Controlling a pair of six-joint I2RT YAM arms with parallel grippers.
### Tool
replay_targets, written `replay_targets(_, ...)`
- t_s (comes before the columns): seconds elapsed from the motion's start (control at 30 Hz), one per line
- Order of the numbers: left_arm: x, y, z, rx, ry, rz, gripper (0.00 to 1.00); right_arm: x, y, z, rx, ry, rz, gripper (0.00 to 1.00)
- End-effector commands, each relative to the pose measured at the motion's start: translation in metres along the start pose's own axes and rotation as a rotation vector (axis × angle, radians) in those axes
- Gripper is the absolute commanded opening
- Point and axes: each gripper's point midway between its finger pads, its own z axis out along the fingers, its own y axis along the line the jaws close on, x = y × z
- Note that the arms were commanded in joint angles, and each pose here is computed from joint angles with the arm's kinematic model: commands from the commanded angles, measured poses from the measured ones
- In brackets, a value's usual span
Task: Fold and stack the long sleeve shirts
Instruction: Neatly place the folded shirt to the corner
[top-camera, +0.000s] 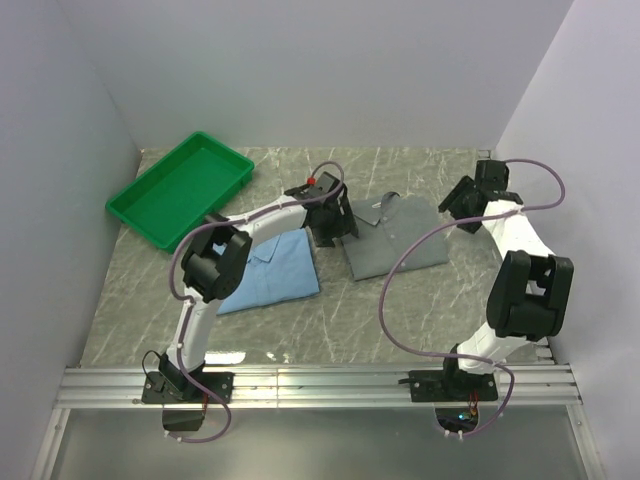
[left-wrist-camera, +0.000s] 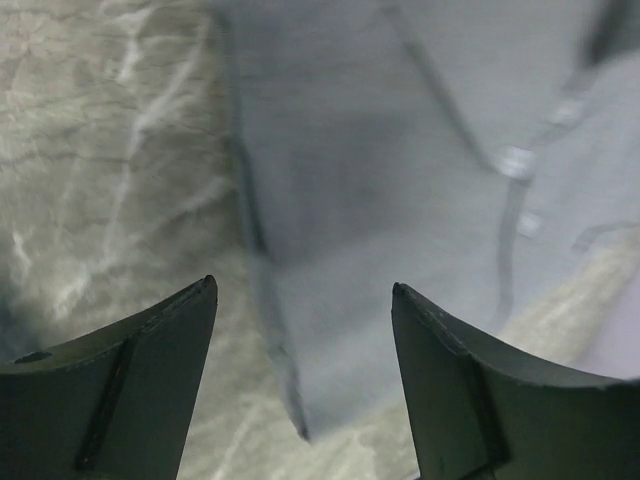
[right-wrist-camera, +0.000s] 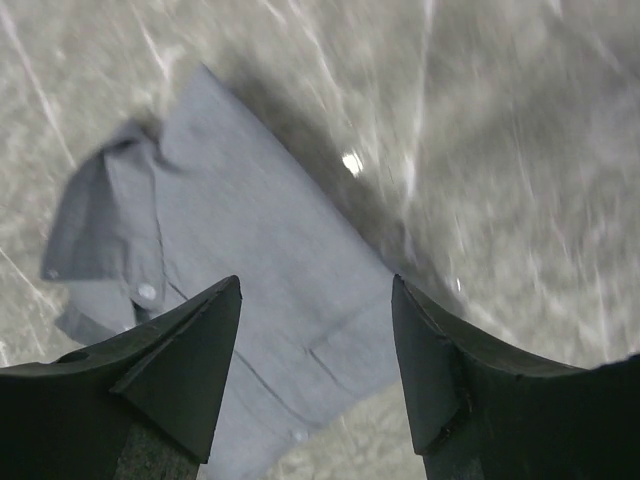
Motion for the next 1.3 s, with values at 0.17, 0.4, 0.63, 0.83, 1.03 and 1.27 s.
replay_targets(0.17, 0.006, -0.001, 0.016, 0.024, 0.027, 0.008, 0.74, -0.005, 0.000, 0.032, -0.070, 0.057, -0.144, 0.72)
replay_targets(0.4, 0.018, 0.014, 0.031, -0.010, 0.060, -0.004, 0.69, 0.023, -0.009, 0.059, -0.074, 0.185, -0.191, 0.72)
replay_targets(0.63, 0.036, 0.036, 0.045, -0.047, 0.106, -0.028, 0.57, 0.060, -0.013, 0.079, -0.105, 0.338, -0.219, 0.67)
replay_targets(0.83, 0.046, 0.050, 0.053, -0.071, 0.128, -0.036, 0.39, 0.096, -0.006, 0.078, -0.119, 0.430, -0.270, 0.62)
replay_targets(1.03, 0.046, 0.058, 0.054, -0.089, 0.128, -0.024, 0.17, 0.103, 0.001, 0.075, -0.151, 0.463, -0.274, 0.44)
replay_targets(1.27, 0.021, 0.044, 0.034, -0.083, 0.034, 0.069, 0.00, 0.095, 0.012, 0.066, -0.203, 0.424, -0.280, 0.01)
